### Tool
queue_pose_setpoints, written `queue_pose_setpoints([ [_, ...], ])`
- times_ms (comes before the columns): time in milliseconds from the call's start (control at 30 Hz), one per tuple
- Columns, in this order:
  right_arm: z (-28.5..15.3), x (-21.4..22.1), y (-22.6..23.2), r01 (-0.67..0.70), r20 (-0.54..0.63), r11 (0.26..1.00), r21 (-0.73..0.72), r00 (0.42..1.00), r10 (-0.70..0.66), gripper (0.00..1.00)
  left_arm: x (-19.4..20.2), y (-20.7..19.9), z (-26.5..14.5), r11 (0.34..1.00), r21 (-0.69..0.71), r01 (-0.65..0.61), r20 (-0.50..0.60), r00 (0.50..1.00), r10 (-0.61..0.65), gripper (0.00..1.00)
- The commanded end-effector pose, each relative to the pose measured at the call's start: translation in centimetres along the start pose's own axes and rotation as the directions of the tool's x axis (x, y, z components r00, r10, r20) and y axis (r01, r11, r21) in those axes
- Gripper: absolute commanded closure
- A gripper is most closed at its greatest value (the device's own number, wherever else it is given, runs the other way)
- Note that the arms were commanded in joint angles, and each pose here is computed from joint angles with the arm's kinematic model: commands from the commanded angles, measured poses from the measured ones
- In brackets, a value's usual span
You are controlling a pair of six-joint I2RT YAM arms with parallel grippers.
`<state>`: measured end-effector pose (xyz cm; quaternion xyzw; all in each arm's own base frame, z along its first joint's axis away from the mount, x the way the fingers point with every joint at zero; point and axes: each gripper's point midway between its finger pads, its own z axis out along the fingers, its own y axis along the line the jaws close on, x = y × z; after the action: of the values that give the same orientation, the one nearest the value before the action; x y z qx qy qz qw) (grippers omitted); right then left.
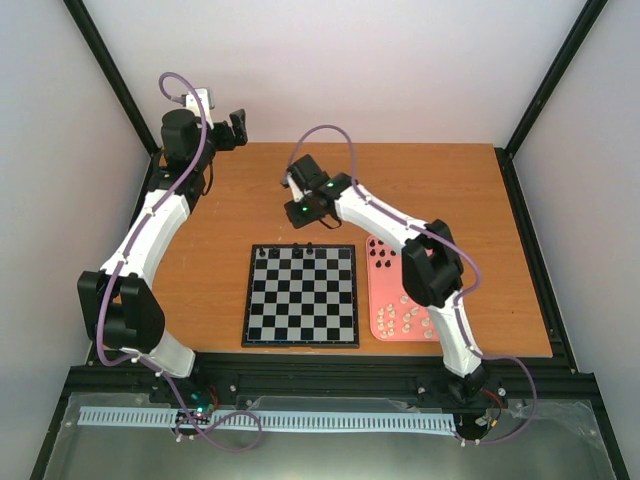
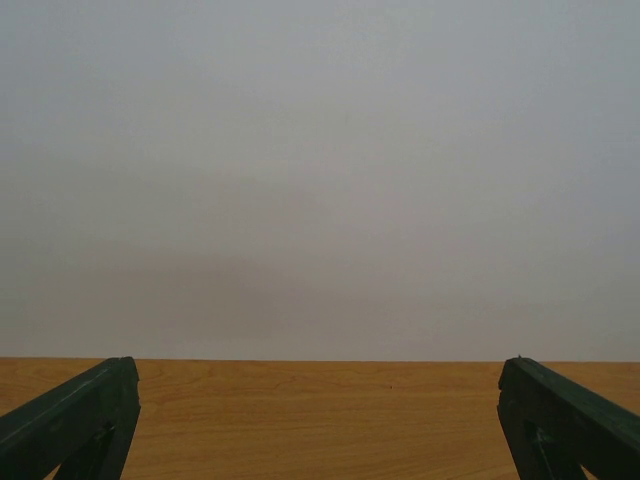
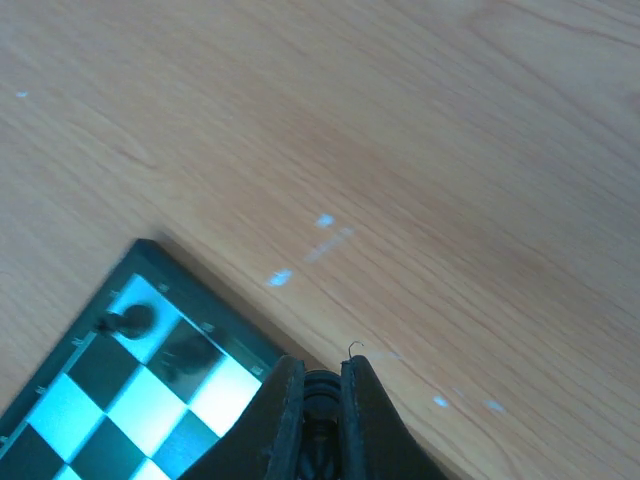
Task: Set up the chess pieces on the board
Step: Place the chess piece on the chessboard.
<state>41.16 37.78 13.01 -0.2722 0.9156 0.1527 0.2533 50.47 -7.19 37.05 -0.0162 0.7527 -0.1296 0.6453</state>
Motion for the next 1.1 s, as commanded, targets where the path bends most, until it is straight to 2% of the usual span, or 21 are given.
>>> queue_pose_setpoints([
  [0,0.6,-0.7,3.9,0.081,-0.016,0.993,-0.089,0.996,-0.083,0.97,-1.9,-0.4,-0.9,1.000,0.008,-0.004,0.050,0.999,0.004,0.00],
  [300,2.5,1.7,5.9,0.148,-0.120,0.984,-0.098,0.980,-0.159,0.97,-1.9,-0.4,-0.8,1.000,0.006,-0.005,0.050,0.999,0.005,0.00],
  [633,3.3,3.3,7.7,0.200,-0.167,0.974,-0.107,0.962,-0.216,0.97,-1.7,-0.4,-0.6,1.000,0.009,-0.003,0.045,0.999,0.002,0.00],
  [1067,4.7,4.3,6.4,0.201,-0.196,0.979,-0.030,0.959,-0.203,0.97,-1.6,-0.4,-0.5,1.000,0.007,-0.005,0.043,0.999,0.005,0.00],
])
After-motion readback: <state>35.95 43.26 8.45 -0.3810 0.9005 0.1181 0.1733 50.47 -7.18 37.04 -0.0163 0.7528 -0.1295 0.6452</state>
